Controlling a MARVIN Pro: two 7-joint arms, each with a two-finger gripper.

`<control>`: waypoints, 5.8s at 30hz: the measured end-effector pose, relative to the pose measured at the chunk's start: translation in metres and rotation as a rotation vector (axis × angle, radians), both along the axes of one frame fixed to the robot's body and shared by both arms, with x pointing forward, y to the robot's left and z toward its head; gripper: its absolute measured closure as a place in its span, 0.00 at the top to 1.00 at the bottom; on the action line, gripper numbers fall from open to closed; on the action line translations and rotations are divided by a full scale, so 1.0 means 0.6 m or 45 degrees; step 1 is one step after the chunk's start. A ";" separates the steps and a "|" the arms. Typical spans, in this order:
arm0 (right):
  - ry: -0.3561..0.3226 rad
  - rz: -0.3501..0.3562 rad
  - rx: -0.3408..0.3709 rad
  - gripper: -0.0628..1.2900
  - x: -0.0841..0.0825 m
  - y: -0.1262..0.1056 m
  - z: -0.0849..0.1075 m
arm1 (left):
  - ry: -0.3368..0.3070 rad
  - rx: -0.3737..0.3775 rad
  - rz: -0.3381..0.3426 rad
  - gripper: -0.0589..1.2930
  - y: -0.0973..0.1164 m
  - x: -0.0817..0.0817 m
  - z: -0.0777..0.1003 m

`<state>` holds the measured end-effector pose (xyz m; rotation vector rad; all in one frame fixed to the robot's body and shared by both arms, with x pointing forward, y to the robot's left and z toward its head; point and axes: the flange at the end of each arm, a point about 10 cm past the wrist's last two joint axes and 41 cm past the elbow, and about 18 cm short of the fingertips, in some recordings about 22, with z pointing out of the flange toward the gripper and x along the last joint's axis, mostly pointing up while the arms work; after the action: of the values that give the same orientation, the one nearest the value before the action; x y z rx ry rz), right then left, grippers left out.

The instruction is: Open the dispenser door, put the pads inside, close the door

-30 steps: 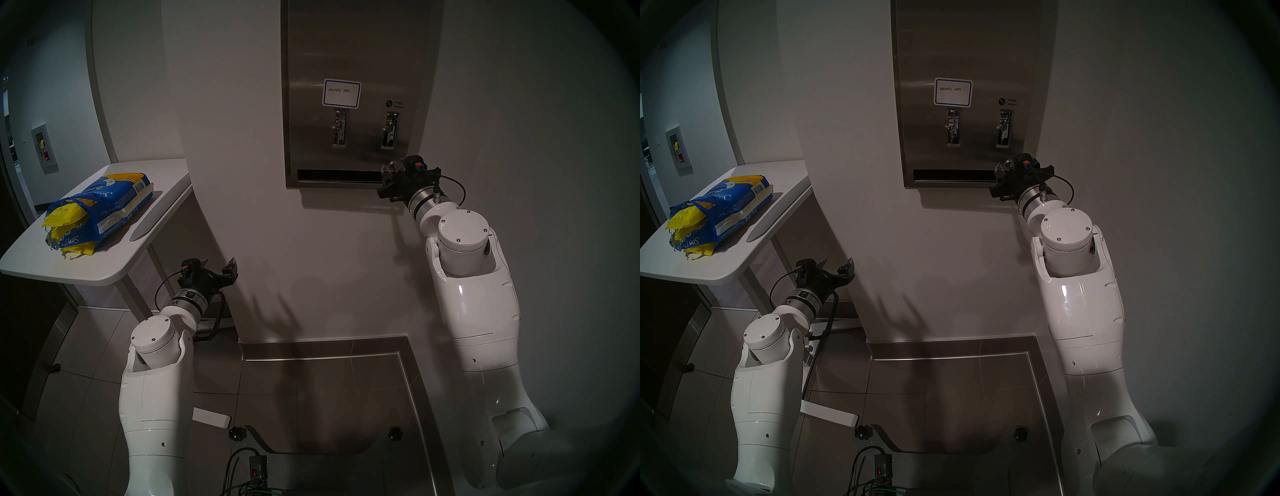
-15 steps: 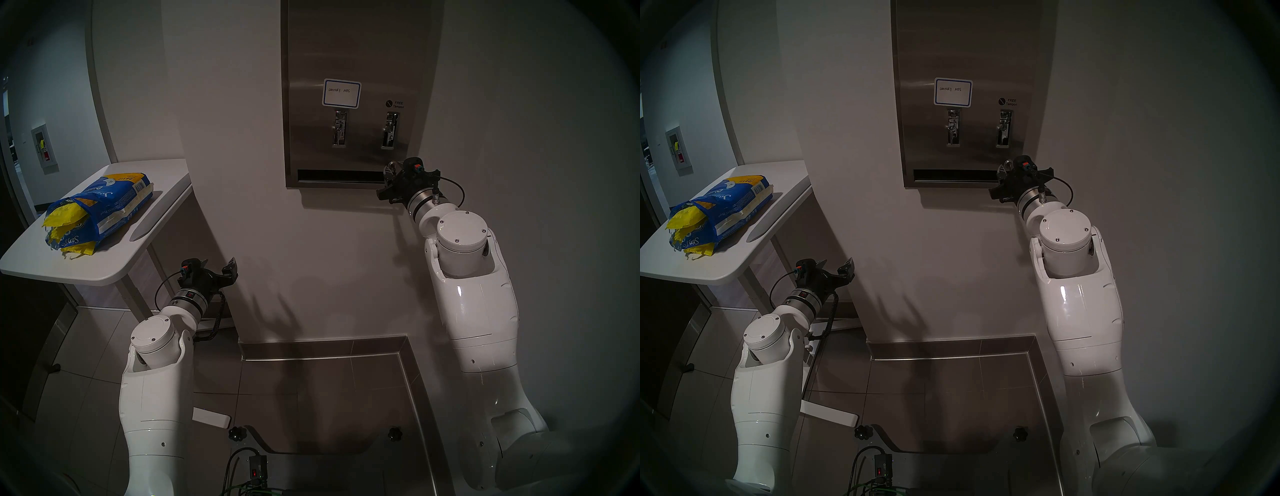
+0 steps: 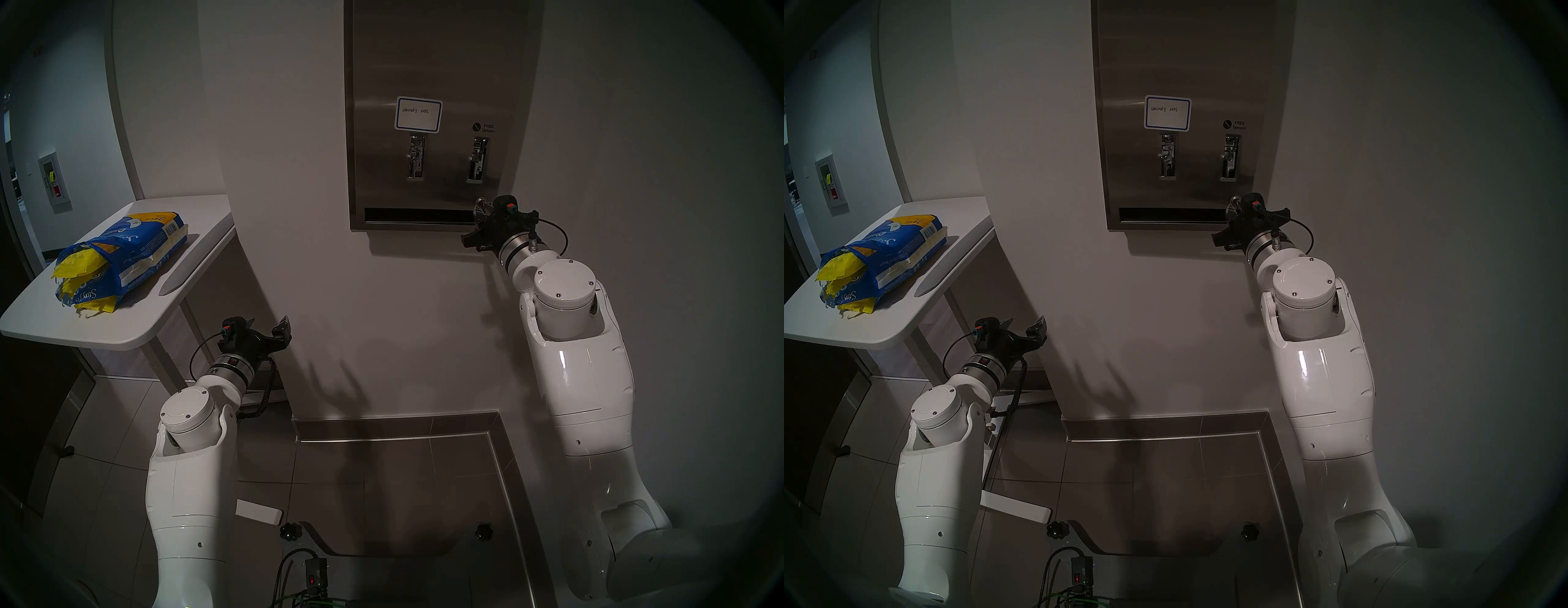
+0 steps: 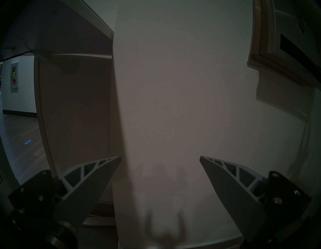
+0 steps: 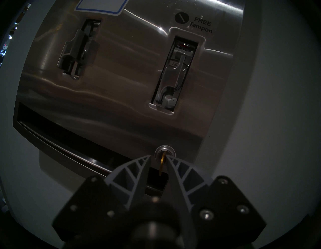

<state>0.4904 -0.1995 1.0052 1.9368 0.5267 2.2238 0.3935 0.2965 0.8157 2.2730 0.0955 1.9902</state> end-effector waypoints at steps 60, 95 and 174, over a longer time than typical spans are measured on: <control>0.045 -0.032 0.010 0.02 -0.075 0.004 0.003 | 0.000 0.000 0.000 0.96 0.000 0.000 0.000; 0.041 -0.110 -0.023 0.15 -0.083 -0.020 -0.001 | 0.000 0.000 0.000 0.96 0.000 0.000 0.000; 0.095 -0.080 -0.050 0.02 0.043 -0.140 -0.059 | 0.000 -0.001 -0.001 0.96 0.000 0.000 0.000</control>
<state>0.5164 -0.2835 0.9699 1.9949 0.5079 2.0949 0.3935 0.2965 0.8155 2.2728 0.0952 1.9893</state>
